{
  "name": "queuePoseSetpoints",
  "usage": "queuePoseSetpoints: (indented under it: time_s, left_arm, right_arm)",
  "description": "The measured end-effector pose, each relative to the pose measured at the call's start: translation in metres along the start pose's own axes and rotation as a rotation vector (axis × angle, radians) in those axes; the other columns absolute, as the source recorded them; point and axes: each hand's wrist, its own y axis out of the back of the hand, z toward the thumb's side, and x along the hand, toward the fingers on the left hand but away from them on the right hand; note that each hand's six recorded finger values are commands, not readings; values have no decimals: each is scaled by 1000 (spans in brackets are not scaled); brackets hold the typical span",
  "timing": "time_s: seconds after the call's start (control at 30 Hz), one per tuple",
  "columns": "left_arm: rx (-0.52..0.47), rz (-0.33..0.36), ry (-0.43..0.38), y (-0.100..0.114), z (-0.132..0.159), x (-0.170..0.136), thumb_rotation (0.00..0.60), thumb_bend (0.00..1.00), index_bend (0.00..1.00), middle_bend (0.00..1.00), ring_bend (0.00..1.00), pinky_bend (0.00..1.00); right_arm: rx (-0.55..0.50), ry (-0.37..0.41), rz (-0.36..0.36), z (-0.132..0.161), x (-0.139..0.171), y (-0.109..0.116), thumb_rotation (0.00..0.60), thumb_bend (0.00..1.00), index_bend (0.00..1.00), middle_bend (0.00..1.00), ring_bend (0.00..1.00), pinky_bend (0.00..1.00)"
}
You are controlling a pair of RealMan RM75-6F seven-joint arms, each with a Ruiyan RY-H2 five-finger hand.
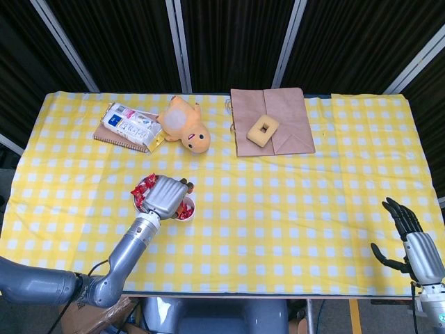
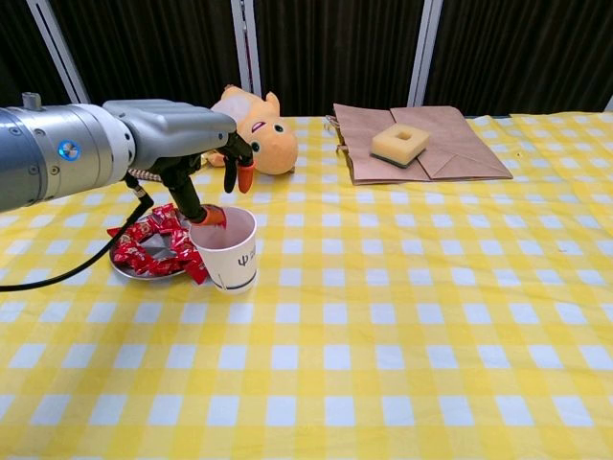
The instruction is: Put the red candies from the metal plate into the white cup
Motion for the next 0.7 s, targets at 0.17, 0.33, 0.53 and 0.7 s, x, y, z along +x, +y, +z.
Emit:
queuePoseSetpoints:
  time_s: [0.17, 0.33, 0.53, 0.7]
  left_arm:
    - [-11, 15, 15, 4, -8, -1, 600, 344, 327, 311, 906, 935]
    - [-13, 18, 23, 5, -14, -3, 600, 295, 317, 311, 906, 935]
    - [19, -5, 65, 0, -35, -7, 600, 251, 309, 311, 906, 935]
    - [35, -50, 115, -17, -56, -8, 600, 246, 302, 311, 905, 935]
  right_arm:
    - [-1, 0, 1, 0, 0, 0, 600, 424, 0, 0, 0, 0]
    - [1, -1, 0, 0, 0, 0, 600, 424, 0, 0, 0, 0]
    - [0, -2, -2, 0, 1, 0, 600, 423, 0, 0, 0, 0]
    - [2, -1, -2, 0, 0, 0, 600, 423, 0, 0, 0, 0]
